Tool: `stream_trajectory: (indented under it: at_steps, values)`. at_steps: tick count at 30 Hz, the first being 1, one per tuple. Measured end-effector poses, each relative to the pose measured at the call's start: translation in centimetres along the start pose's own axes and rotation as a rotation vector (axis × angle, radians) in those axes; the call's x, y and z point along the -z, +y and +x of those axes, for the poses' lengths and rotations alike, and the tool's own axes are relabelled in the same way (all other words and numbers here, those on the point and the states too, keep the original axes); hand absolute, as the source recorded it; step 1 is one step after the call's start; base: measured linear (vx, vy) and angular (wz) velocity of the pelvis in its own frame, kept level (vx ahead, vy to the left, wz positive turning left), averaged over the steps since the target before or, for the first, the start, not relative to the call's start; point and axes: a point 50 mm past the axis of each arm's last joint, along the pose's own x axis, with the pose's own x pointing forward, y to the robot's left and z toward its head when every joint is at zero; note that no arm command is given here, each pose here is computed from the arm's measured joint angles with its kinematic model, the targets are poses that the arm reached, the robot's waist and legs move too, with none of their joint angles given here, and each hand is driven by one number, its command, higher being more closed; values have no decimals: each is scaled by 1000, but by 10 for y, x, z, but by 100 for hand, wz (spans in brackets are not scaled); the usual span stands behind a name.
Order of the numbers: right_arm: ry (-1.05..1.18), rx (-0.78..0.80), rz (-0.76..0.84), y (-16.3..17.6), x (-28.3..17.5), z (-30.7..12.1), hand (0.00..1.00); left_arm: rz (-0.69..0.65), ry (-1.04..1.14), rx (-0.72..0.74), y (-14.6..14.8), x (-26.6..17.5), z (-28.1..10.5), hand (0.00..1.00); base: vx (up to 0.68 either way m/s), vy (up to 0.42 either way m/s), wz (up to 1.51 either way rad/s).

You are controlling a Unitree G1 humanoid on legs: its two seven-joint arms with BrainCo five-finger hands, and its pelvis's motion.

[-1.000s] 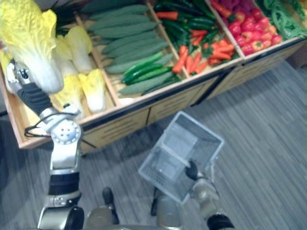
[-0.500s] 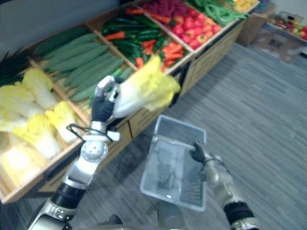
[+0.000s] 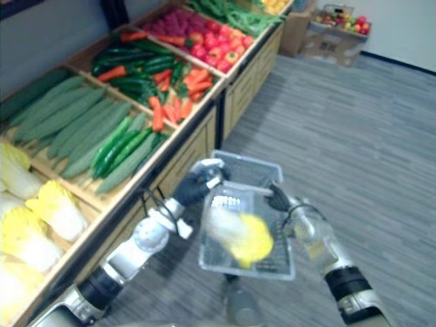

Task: Pick vegetable in the basket

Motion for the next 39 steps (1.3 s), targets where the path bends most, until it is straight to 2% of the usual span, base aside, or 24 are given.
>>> stream_trajectory:
  at_steps: [3, 11, 23, 24, 32, 35, 39]
  values:
    - [4, -3, -1, 0, 1, 0, 100, -58, -32, 68, -9, -7, -1, 100, -31, -67, -12]
    - [13, 48, 41, -12, 2, -1, 100, -94, -20, 236, -39, -5, -9, 100, -32, -50, -14]
    - [-15, 72, 45, -17, -7, 1, 100, 21, 94, 340, -65, 25, -17, 100, -14, -19, -2]
    - [-24, 76, 47, -17, -9, 1, 100, 33, 105, 347, -66, 28, -18, 0, -15, -20, -6]
    - [-41, 73, 84, -10, -17, 4, 100, 107, 194, 373, -68, 46, -25, 0, -10, -6, -5]
    - [-34, 73, 106, -7, -16, 3, 100, 118, 203, 307, -55, 47, -18, 0, -35, -27, 23]
    - [89, 108, 221, 5, 6, -10, 100, 122, 152, 192, -34, 34, -6, 0, -42, -24, 63]
